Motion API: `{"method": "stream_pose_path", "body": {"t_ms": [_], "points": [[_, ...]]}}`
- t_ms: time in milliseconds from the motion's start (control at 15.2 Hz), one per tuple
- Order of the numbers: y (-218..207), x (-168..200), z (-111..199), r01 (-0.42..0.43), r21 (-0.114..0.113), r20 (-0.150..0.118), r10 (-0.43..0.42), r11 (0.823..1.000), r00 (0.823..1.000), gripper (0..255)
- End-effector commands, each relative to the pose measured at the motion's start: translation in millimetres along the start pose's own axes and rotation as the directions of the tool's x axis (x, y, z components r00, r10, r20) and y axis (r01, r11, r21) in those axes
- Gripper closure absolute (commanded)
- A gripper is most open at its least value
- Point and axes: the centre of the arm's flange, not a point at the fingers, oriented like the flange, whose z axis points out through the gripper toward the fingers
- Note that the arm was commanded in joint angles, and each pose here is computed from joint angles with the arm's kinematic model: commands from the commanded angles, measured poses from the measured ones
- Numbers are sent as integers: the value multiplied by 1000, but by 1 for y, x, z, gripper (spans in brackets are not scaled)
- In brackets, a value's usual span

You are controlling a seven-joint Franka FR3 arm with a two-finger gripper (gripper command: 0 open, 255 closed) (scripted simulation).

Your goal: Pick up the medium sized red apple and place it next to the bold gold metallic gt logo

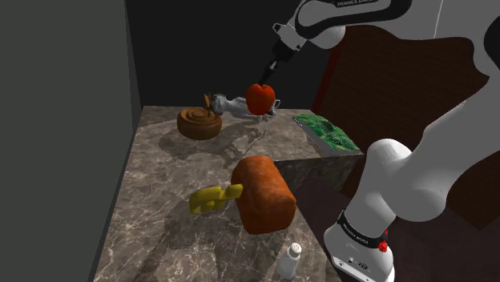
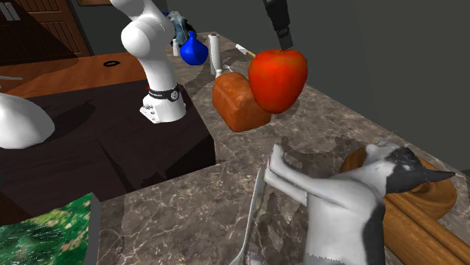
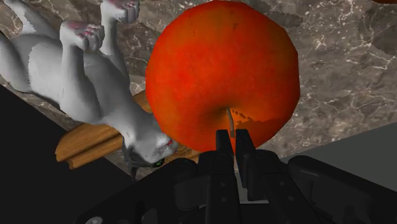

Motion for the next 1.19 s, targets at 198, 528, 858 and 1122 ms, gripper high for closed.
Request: {"method": "stream_pose_path", "body": {"t_ms": [198,528,858,1122], "points": [[-52,35,11,-3,0,0,3,1000,1000,255],[-109,66,24,-3,0,0,3,1000,1000,255],[-158,91,39,-3,0,0,3,1000,1000,255],[-158,82,58,-3,0,0,3,1000,1000,255]]}}
